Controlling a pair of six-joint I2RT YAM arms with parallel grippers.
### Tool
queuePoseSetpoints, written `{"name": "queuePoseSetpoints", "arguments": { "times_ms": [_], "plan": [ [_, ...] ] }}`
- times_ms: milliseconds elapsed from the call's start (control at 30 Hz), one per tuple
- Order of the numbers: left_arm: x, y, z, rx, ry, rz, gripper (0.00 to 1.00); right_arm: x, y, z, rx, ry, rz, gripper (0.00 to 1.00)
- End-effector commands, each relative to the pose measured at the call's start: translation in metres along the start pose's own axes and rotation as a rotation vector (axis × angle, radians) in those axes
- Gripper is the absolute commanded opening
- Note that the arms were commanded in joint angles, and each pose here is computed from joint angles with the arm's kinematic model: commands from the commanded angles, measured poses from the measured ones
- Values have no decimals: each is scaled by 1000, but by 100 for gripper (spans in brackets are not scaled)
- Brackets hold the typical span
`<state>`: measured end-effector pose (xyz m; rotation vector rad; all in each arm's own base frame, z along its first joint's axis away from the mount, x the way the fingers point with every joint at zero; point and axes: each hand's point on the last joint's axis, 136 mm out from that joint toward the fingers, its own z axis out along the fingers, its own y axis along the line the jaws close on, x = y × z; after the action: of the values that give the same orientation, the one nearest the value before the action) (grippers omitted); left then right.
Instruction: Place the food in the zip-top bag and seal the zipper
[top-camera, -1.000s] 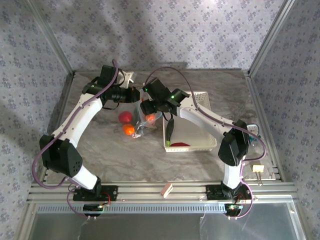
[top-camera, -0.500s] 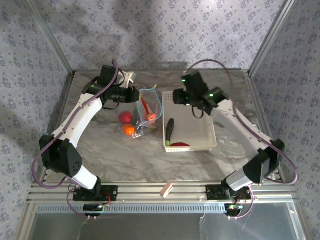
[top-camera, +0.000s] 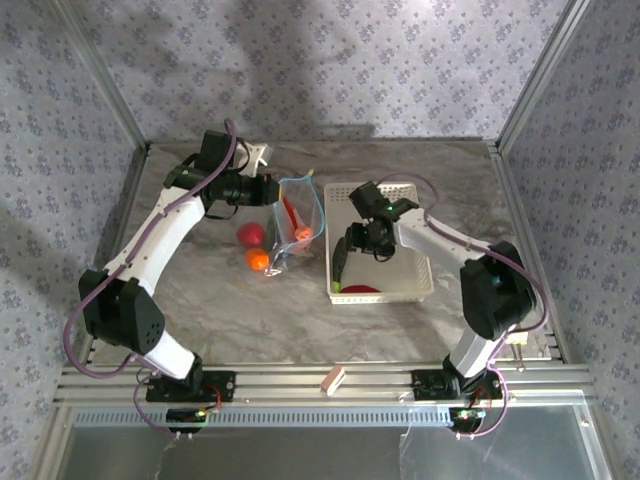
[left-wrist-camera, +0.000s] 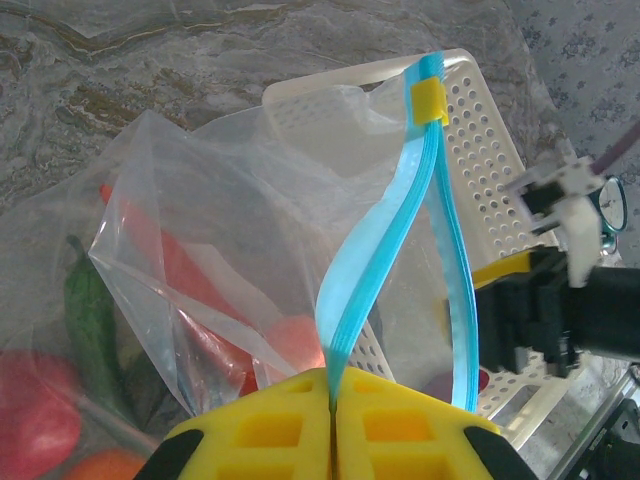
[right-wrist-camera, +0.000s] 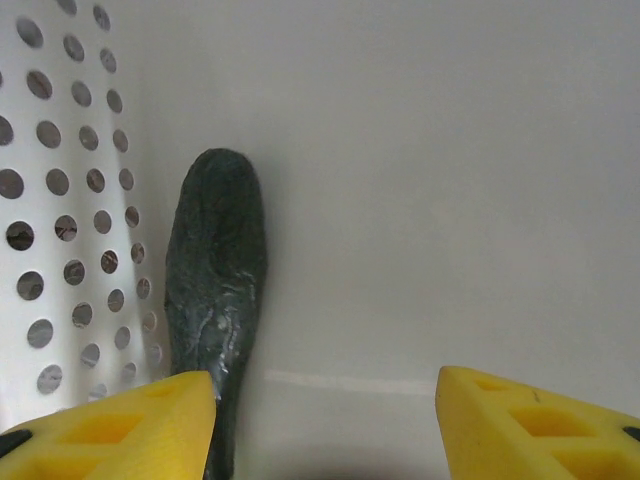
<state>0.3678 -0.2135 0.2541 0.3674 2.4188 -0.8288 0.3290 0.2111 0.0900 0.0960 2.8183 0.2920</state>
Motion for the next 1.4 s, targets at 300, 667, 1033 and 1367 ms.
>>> {"name": "queuePoseSetpoints", "arguments": {
  "times_ms": [300, 667, 1033, 1367],
  "plan": [
    [0, -6, -12, 4, -19, 31, 10, -7, 31, 38, -21, 40, 17, 62],
    [1, -6, -11, 13, -18, 31, 10, 1, 35, 58, -5, 92, 6, 60],
    [-2, -7, -14, 13, -25, 34, 10, 4, 21, 69, 35, 118, 11, 48],
    [-1, -7, -14, 13, -22, 33, 10, -13, 14, 49, 30, 50, 19, 33]
  ]
}}
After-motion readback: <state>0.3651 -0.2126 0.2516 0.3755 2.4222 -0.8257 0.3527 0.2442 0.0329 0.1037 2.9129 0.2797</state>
